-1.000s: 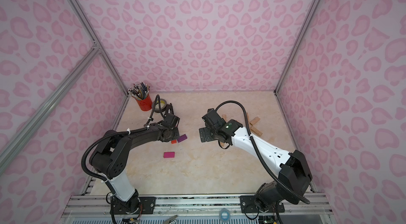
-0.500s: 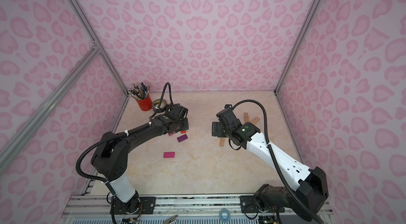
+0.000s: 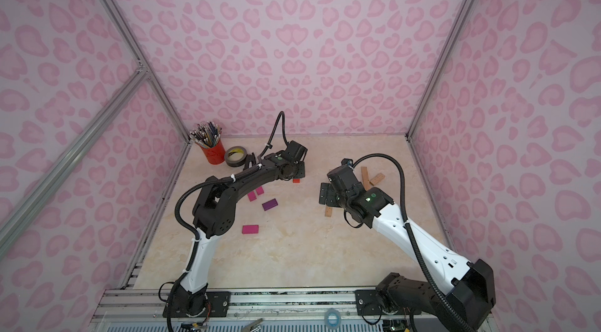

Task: Assemble the letter k with building blocks
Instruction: Place the building block at the center of the board.

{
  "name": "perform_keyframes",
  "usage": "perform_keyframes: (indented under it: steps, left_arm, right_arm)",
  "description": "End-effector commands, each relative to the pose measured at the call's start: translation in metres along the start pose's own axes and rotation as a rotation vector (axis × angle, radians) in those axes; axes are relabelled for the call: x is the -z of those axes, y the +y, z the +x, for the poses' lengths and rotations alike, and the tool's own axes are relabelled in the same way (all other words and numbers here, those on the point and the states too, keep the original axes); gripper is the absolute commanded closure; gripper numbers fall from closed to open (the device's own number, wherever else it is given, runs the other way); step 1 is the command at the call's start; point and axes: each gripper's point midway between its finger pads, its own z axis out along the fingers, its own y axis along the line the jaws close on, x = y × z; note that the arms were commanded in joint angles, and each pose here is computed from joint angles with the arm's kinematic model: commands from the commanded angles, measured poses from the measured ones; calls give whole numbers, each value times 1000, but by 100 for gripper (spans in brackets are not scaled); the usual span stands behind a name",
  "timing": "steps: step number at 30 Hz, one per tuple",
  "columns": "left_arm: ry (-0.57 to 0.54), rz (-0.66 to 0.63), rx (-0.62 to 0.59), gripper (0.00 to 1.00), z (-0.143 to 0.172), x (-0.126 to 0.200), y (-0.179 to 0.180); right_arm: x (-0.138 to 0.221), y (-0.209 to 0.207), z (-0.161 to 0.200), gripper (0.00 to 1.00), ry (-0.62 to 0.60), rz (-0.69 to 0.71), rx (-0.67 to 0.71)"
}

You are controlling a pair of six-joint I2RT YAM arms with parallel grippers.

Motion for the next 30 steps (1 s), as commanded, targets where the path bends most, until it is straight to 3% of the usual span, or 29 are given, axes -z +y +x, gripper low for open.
perform_keyframes:
  steps: [1,15,26,30]
  left_arm:
    - [34,-54,-15,76,3,-14,6]
    - [99,-87,-15,74,9,-52,12]
    - [102,-65,-15,61,6,-51,9]
    - [81,-53,-12,52,-3,-43,5]
  right_arm:
    - [-1,-3,2,3,5,9,-11]
    - [-3,-3,4,3,10,12,-12]
    - [-3,-2,2,3,13,9,-12]
    - [-2,-3,2,3,12,8,-16]
